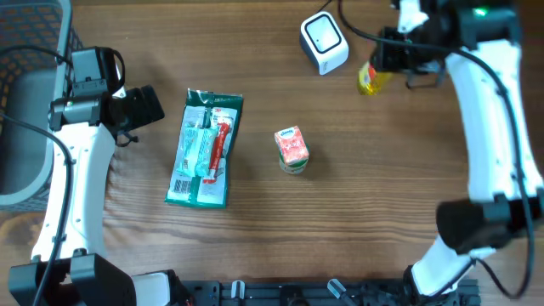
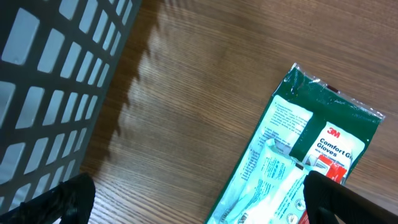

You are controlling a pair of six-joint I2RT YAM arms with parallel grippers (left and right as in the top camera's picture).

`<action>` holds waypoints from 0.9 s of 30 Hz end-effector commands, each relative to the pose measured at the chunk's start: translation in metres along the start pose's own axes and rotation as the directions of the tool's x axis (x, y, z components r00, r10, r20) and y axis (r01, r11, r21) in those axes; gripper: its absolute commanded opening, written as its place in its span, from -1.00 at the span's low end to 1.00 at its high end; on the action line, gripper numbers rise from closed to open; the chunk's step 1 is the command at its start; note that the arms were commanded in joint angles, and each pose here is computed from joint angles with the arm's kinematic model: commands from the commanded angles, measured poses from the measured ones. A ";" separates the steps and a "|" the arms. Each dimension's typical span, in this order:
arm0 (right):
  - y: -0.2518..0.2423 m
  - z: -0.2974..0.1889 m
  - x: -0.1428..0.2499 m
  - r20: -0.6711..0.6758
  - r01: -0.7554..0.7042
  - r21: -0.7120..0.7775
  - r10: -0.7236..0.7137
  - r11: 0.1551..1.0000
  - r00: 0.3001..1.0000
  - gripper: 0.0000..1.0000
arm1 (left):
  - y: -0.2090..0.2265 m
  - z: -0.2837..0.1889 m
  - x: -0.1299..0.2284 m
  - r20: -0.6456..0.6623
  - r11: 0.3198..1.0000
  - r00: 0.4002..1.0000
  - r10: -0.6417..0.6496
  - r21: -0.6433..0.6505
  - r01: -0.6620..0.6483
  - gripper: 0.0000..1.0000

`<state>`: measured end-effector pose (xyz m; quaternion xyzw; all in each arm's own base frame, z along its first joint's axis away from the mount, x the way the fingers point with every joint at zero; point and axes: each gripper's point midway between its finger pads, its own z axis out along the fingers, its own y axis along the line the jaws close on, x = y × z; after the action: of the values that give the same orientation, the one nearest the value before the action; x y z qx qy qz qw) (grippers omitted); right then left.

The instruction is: Scan the item barcode

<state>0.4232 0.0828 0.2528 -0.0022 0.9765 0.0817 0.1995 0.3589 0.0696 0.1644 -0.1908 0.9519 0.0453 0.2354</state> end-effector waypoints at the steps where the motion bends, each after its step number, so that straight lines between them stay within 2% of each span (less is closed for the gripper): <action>1: -0.001 0.015 -0.036 0.119 0.057 0.144 -0.074 0.988 0.990 -0.66 | 0.003 0.001 -0.001 0.001 1.000 1.000 -0.012 -0.010 0.012 1.00; 4: 0.001 0.020 -0.069 0.229 0.109 0.318 -0.188 0.942 0.955 -0.69 | 0.003 0.001 -0.001 0.001 1.000 1.000 -0.012 -0.010 0.012 1.00; 6: 0.015 0.015 -0.091 0.288 0.158 0.471 -0.320 0.868 0.903 -0.69 | 0.003 0.001 -0.001 0.001 1.000 1.000 -0.012 -0.010 0.012 1.00; 10: 0.051 0.021 -0.112 0.300 0.192 0.667 -0.494 0.720 0.816 -0.68 | 0.003 0.001 -0.001 0.001 1.000 1.000 -0.012 -0.010 0.012 1.00; 15: 0.088 0.061 -0.112 0.243 0.216 0.773 -0.594 0.596 0.767 -0.68 | 0.003 0.001 -0.001 0.001 1.000 1.000 -0.012 -0.010 0.012 1.00; 18: 0.087 0.087 -0.112 0.134 0.216 0.873 -0.641 0.437 0.755 -0.69 | 0.003 0.001 -0.001 0.001 1.000 1.000 -0.012 -0.010 0.012 1.00; 21: 0.082 0.111 -0.112 0.040 0.228 0.921 -0.659 0.315 0.751 -0.71 | 0.003 0.001 -0.001 0.001 1.000 1.000 -0.012 -0.010 0.012 1.00; 23: 0.080 0.128 -0.109 0.010 0.234 0.930 -0.657 0.282 0.753 -0.72 | 0.003 0.001 -0.001 0.001 1.000 1.000 -0.012 -0.010 0.012 1.00; 27: 0.079 0.144 -0.104 0.000 0.246 0.927 -0.656 0.282 0.755 -0.72 | 0.003 0.001 -0.001 0.001 1.000 1.000 -0.012 -0.010 0.012 1.00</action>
<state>0.5743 0.1898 0.1645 -0.1827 0.7764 -0.4685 0.3799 0.3588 0.0695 0.1644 -0.1908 0.9520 0.0451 0.2352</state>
